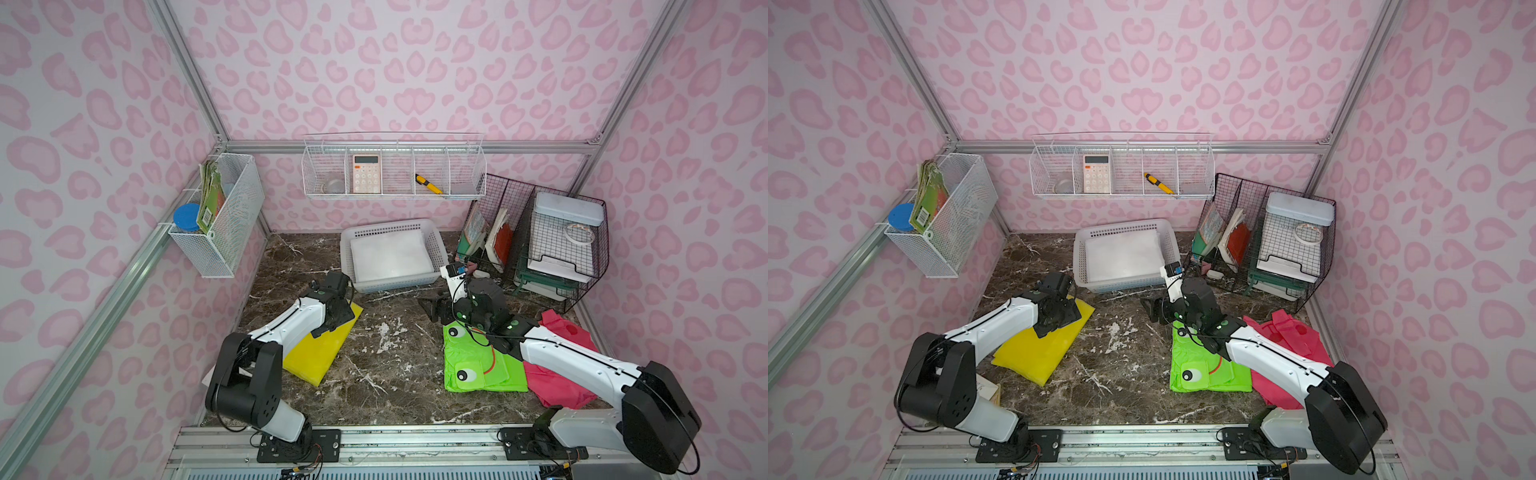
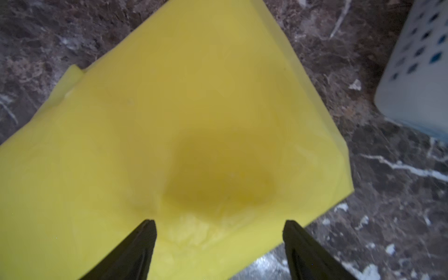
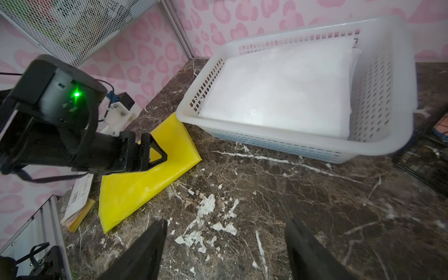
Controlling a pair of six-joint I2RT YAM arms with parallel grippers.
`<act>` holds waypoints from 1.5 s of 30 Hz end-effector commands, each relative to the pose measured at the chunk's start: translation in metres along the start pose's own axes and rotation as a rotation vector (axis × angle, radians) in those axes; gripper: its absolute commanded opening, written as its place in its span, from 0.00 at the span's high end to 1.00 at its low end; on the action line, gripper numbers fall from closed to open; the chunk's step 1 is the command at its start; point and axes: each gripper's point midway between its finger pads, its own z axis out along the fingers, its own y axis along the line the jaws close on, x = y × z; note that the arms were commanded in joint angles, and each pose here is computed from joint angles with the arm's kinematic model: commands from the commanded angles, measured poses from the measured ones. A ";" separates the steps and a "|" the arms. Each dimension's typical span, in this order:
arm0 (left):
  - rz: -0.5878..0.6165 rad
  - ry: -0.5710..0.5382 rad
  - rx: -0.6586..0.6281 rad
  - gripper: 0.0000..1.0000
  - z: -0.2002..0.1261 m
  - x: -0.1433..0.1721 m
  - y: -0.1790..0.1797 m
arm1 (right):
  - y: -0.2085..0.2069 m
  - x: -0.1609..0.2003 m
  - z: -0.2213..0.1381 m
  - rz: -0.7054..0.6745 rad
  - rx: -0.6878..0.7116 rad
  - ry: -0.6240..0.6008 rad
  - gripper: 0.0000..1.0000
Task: Put the folded raincoat in the basket
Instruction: Move the raincoat to the center of the board, then adjust the raincoat at the center of the board.
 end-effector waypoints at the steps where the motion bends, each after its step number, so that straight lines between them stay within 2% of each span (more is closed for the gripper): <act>1: 0.044 0.019 0.074 0.13 0.014 -0.011 -0.019 | -0.006 0.008 -0.003 -0.008 0.030 0.018 0.20; 5: 0.080 0.064 0.115 0.14 0.026 0.003 -0.033 | -0.011 0.009 -0.009 -0.017 0.059 0.015 0.20; 10: 0.161 0.106 0.117 0.14 0.026 0.045 -0.042 | -0.019 0.004 -0.015 -0.024 0.104 -0.026 0.20; 16: 0.240 0.108 0.130 0.14 0.011 0.101 -0.042 | -0.021 -0.003 -0.014 -0.017 0.115 -0.048 0.20; 21: 0.367 0.107 0.192 0.14 -0.006 0.137 -0.066 | -0.025 -0.003 -0.011 -0.006 0.138 -0.045 0.20; 28: 0.557 0.076 0.312 0.14 -0.028 0.163 -0.126 | -0.042 0.003 -0.020 0.057 0.205 -0.054 0.20; 32: 0.628 0.015 0.362 0.13 -0.058 0.160 -0.138 | -0.045 0.010 -0.021 0.077 0.195 -0.034 0.20; 34: 0.617 -0.012 0.366 0.13 -0.072 0.154 -0.128 | -0.042 0.015 -0.017 0.073 0.170 -0.012 0.20; 38: 0.516 -0.065 0.268 0.13 -0.090 0.137 -0.079 | -0.031 0.030 0.000 0.069 0.100 0.060 0.20; 45: 0.260 -0.048 0.095 0.13 -0.076 0.130 0.012 | -0.005 0.066 0.044 0.002 0.029 0.256 0.20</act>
